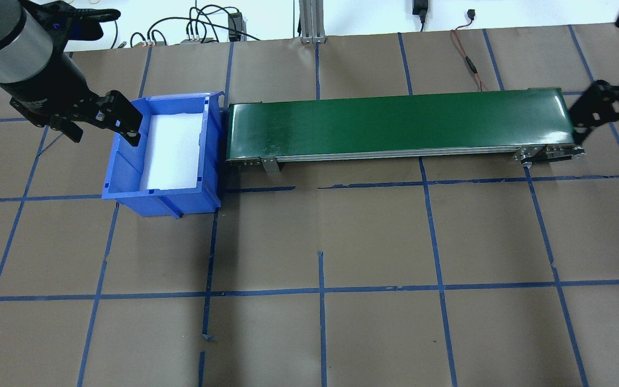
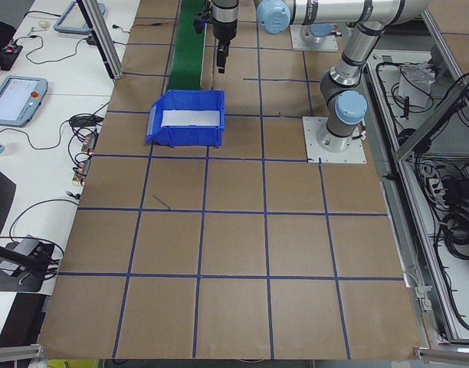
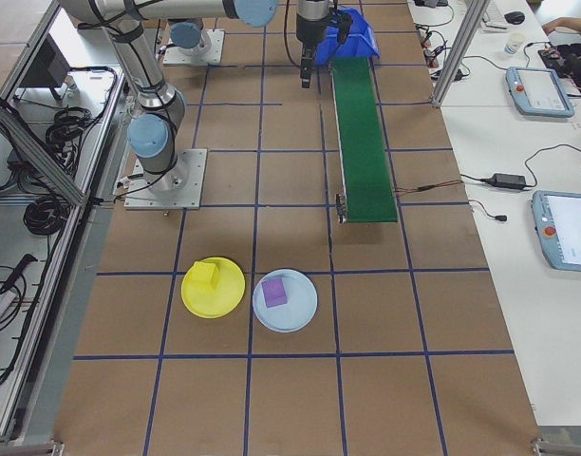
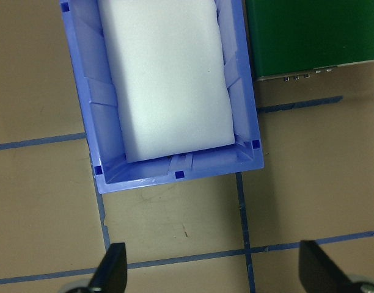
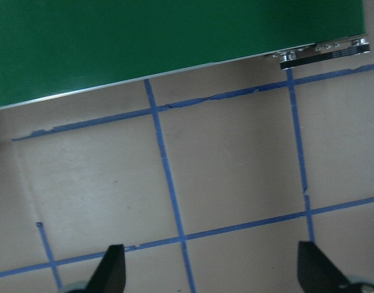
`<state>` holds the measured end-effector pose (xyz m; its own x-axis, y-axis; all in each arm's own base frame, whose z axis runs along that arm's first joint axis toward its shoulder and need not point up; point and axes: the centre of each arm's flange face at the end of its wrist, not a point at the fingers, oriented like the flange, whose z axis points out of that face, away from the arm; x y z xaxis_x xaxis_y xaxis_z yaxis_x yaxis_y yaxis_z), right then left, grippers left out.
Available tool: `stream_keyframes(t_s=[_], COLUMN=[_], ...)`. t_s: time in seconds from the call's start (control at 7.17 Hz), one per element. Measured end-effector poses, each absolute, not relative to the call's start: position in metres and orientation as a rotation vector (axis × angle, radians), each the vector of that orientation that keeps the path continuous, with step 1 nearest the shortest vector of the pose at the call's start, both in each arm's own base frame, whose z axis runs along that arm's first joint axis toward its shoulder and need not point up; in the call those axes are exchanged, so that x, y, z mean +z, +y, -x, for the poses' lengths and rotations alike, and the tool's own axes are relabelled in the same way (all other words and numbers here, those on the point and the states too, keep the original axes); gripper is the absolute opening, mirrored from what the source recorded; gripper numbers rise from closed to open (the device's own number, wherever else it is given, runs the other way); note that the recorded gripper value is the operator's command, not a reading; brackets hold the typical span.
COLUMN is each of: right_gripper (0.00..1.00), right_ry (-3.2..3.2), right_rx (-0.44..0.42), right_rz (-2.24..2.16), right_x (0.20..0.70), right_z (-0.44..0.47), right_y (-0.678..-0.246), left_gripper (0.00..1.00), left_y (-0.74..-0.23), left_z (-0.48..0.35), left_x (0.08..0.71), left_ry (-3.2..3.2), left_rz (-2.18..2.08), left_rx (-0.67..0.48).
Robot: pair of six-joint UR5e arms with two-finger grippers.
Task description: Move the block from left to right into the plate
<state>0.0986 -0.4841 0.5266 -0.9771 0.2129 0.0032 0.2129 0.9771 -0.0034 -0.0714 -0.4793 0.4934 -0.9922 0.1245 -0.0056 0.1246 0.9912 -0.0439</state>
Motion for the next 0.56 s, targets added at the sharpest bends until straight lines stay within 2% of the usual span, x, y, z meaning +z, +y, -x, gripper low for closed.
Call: stream_keyframes(t_s=[0.14,0.56], right_gripper=[1.00,1.00], right_ry=[-3.139,-3.145], right_rx=[-0.003,-0.110], right_rz=[0.357,0.188], right_x=[0.526,0.492], right_z=[-0.123,-0.150], right_y=[-0.490,-0.474], left_gripper=[1.00,1.00], left_y=[-0.479,-0.479], left_z=[0.071,0.071], left_x=[0.493,0.493], left_ry=[3.132,3.132], left_rz=[-0.196,-0.196], left_rx=[-0.069,-0.071])
